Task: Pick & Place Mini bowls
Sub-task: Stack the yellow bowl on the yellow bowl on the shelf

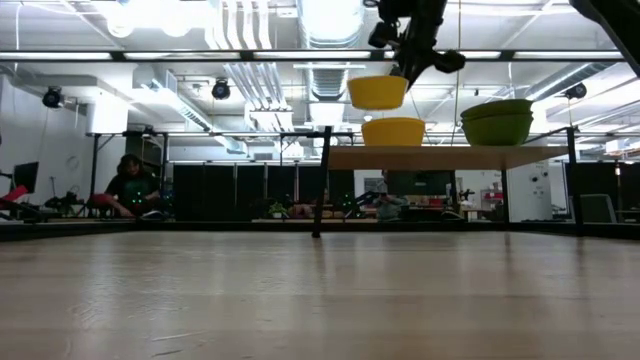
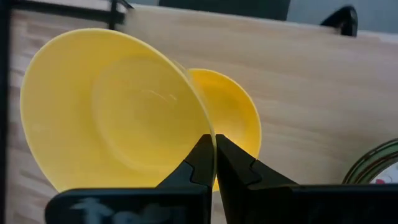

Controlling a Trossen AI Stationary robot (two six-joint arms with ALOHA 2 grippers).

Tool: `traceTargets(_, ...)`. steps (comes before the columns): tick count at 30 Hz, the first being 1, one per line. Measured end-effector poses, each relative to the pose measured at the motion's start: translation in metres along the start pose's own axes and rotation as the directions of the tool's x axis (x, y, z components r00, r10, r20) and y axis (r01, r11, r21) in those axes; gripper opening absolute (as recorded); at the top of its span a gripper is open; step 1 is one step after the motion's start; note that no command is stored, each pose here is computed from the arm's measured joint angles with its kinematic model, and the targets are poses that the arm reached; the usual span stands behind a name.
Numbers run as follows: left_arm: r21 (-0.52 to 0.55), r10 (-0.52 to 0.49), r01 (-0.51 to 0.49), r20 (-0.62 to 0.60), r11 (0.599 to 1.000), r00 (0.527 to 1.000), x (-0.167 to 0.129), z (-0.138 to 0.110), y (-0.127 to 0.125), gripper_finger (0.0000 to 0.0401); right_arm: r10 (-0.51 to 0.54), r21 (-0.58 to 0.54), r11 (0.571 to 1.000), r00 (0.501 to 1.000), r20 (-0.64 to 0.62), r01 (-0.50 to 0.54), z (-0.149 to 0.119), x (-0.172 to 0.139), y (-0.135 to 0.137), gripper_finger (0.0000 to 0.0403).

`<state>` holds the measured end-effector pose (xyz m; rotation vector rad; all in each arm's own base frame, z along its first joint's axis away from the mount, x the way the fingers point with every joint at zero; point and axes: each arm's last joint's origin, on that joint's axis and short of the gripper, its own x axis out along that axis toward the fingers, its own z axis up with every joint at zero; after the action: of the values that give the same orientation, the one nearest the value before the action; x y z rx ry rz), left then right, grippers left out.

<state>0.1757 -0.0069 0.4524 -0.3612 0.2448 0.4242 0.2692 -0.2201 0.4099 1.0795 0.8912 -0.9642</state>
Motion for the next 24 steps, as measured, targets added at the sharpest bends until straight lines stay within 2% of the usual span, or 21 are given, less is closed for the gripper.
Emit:
traceTargets(15, 0.010, -0.002, 0.002, -0.003, 1.000, 1.000, 0.000, 0.000, 0.000, 0.0145, -0.123, -0.006, 0.992, 0.980, -0.158, 0.123, -0.007, 0.048, -0.011, 0.0008)
traceTargets(20, 0.011, -0.001, 0.002, -0.004, 1.000, 1.000, 0.000, 0.000, 0.000, 0.0145, -0.171, -0.043, 0.985, 0.977, -0.126, 0.167, -0.007, 0.057, -0.012, 0.0012)
traceTargets(24, 0.011, 0.000, 0.001, -0.005, 1.000, 1.000, 0.000, 0.000, 0.000, 0.0145, -0.146, -0.066, 0.988, 0.986, -0.082, 0.141, -0.006, 0.057, -0.006, 0.0039)
